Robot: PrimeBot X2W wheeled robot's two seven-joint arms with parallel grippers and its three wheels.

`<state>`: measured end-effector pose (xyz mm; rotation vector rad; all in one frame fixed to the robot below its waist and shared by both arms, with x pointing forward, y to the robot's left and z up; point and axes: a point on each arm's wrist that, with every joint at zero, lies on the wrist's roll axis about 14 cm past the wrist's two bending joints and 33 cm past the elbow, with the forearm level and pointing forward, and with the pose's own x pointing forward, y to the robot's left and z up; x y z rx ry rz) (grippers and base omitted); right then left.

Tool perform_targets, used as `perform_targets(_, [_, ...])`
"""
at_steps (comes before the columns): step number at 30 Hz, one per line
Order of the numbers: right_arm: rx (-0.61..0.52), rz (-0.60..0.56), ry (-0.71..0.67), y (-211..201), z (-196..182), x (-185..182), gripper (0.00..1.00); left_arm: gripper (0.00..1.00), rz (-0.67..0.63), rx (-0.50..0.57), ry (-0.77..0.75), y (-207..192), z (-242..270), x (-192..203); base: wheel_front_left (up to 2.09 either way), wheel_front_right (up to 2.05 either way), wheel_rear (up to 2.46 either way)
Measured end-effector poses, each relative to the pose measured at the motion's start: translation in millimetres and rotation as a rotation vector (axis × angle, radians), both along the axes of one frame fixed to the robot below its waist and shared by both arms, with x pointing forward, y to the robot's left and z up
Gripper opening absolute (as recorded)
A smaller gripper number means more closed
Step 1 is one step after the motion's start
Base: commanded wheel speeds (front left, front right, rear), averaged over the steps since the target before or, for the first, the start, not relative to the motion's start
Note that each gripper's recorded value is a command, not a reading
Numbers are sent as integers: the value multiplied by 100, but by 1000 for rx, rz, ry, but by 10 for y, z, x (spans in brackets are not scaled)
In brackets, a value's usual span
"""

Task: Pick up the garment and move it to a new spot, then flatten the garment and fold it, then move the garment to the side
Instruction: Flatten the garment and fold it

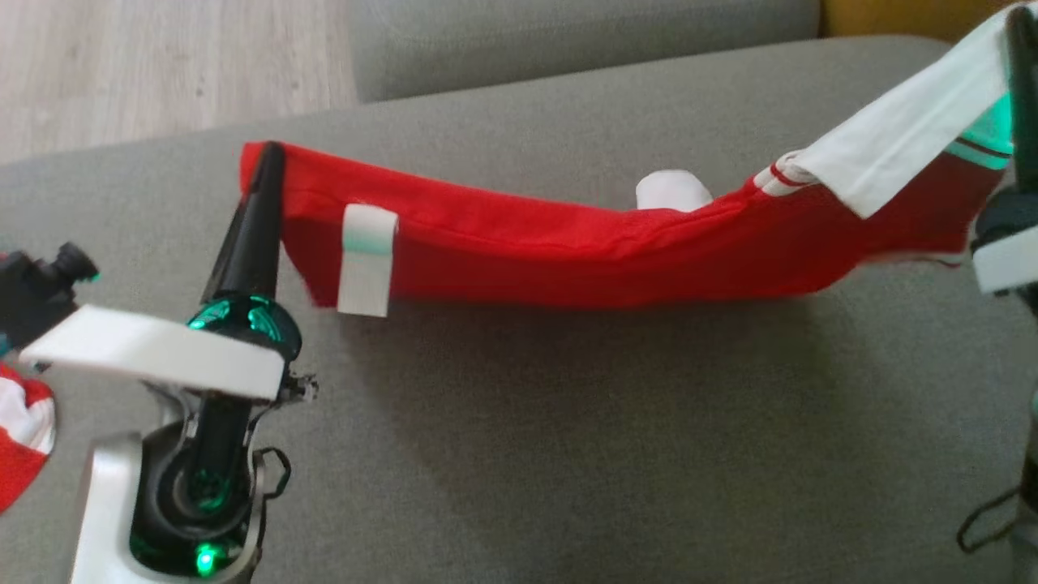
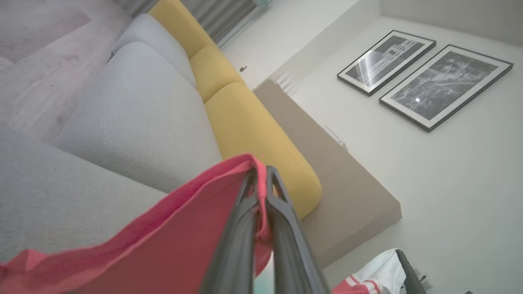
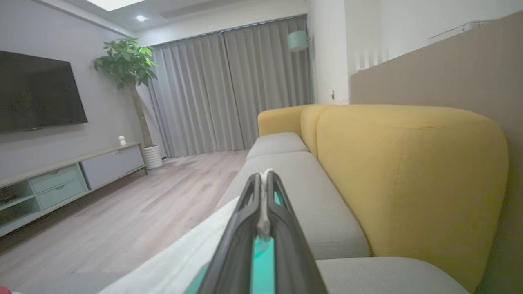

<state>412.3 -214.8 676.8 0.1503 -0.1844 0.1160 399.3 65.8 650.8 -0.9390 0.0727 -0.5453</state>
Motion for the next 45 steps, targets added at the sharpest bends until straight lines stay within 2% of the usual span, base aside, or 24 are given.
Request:
perform_targets(3, [19, 28, 25, 40, -14, 198, 0, 0, -2, 16, 68, -17, -151, 159, 0, 0, 0])
perform_targets(6, [58, 48, 64, 42, -82, 569, 0, 0, 22, 41, 128, -14, -314, 515, 0, 0, 0])
perform_targets(7, [58, 48, 64, 42, -82, 569, 0, 0, 22, 41, 128, -14, -314, 515, 0, 0, 0])
perform_targets(12, [65, 54, 92, 48, -197, 1292, 0, 0, 144, 161, 159, 141, -561, 1349, 0, 0, 0])
perform_targets(15, [63, 55, 17, 93, -73, 1678, 0, 0, 229, 270, 67, 266, -525, 1834, 0, 0, 0])
perform_targets(20, [66, 69, -178, 191, 372, 2042, 0, 0, 374, 256, -142, 389, -37, 2408, 0, 0, 0])
perform_targets(22, [29, 65, -260, 180, 576, 2048, 0, 0, 423, 302, -258, 403, 215, 2500, 0, 0, 0])
perform_targets(26, [-37, 46, -437, 95, 1042, 1939, 0, 0, 496, 237, -444, 457, 746, 2448, 0, 0, 0])
perform_targets(29, [-77, 53, -454, 94, 1054, 1945, 0, 0, 500, 238, -489, 455, 760, 2433, 0, 0, 0])
perform_targets(32, [-90, 72, -350, 119, 652, 2033, 0, 0, 471, 297, -430, 418, 320, 2456, 0, 0, 0])
perform_targets(36, [-87, 70, -50, 52, -465, 2004, 0, 0, 417, 420, -235, 404, -732, 2323, 0, 0, 0])
perform_targets(38, [-63, 62, 110, 11, -1039, 1842, 0, 0, 391, 473, -125, 418, -1229, 2144, 0, 0, 0])
perform_targets(40, [-29, 65, 235, 32, -1461, 1628, 0, 0, 381, 496, -28, 435, -1597, 1923, 0, 0, 0])
perform_targets(41, [-5, 65, 329, 54, -1749, 1413, 0, 0, 373, 497, 46, 423, -1836, 1691, 0, 0, 0])
perform_targets(45, [40, 41, 494, 33, -2185, 919, 0, 0, 336, 494, 175, 372, -2214, 1150, 0, 0, 0])
